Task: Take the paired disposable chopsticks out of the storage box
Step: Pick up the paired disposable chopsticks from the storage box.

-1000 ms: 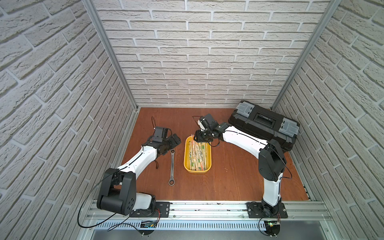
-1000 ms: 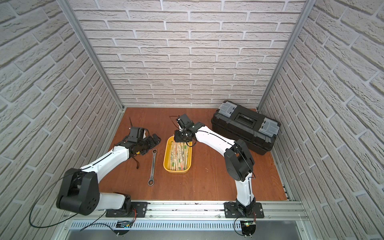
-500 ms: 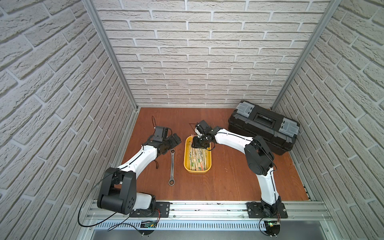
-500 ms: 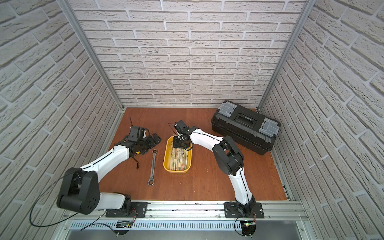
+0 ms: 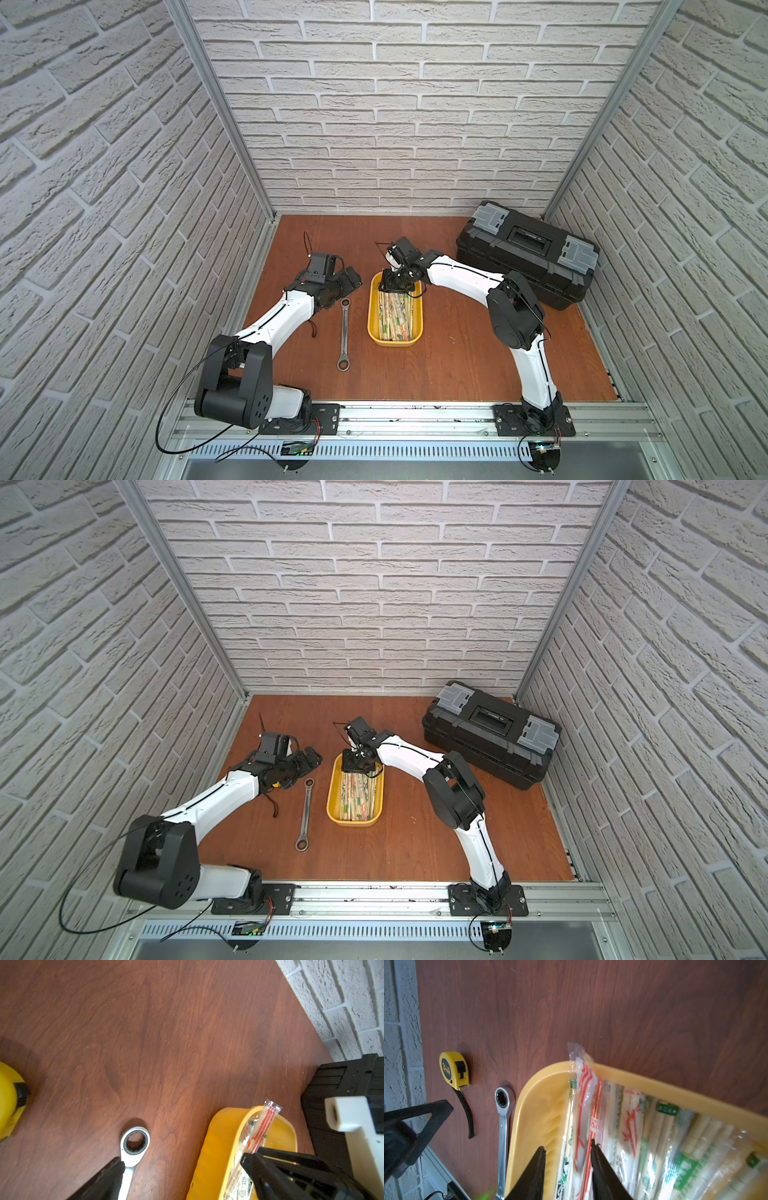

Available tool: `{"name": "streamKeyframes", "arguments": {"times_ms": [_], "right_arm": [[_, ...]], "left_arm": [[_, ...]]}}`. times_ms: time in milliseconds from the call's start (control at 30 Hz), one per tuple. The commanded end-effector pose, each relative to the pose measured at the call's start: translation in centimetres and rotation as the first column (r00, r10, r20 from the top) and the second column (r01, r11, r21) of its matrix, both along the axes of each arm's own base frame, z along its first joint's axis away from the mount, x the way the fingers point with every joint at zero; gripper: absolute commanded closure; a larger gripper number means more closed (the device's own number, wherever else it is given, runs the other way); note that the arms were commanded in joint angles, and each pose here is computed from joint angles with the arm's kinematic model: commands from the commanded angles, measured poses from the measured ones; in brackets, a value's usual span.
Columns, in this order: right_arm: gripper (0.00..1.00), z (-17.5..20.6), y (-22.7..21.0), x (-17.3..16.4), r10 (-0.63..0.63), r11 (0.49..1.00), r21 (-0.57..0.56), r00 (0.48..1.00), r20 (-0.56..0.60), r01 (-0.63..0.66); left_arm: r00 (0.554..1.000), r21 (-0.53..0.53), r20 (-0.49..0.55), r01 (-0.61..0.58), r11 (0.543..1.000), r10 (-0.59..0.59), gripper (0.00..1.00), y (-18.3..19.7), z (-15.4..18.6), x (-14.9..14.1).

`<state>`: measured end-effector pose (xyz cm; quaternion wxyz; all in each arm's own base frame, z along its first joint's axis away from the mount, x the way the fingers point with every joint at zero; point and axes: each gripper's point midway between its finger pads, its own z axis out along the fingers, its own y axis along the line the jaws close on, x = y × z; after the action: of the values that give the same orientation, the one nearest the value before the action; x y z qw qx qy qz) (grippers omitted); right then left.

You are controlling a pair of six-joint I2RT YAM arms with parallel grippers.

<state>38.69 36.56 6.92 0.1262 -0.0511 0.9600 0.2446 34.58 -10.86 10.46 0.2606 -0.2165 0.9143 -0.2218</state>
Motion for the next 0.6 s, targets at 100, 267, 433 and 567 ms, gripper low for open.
{"name": "streamKeyframes", "arguments": {"times_ms": [100, 267, 433, 567], "right_arm": [[0.71, -0.1, 1.2, 0.4, 0.012, 1.000, 0.022, 1.000, 0.008, -0.012], [0.92, 0.9, 1.1, 0.2, 0.020, 0.999, 0.036, 1.000, 0.019, -0.021], [0.97, 4.3, 0.4, 0.0, 0.021, 0.998, 0.054, 0.997, 0.080, -0.025], [0.97, 7.6, -1.5, -0.1, -0.006, 0.998, 0.064, 0.990, 0.138, -0.003]], "left_arm": [[1.000, 0.012, 0.007, 0.003, 1.000, -0.003, 0.02, 0.1, -0.1, -0.2], [1.000, 0.010, 0.012, 0.002, 1.000, -0.002, 0.02, 0.1, 0.1, -0.2], [1.000, 0.013, 0.016, 0.009, 1.000, -0.010, 0.02, 0.0, 0.3, -0.2], [0.999, 0.019, 0.023, 0.022, 1.000, -0.023, 0.02, 0.0, 1.0, -0.1]]}}
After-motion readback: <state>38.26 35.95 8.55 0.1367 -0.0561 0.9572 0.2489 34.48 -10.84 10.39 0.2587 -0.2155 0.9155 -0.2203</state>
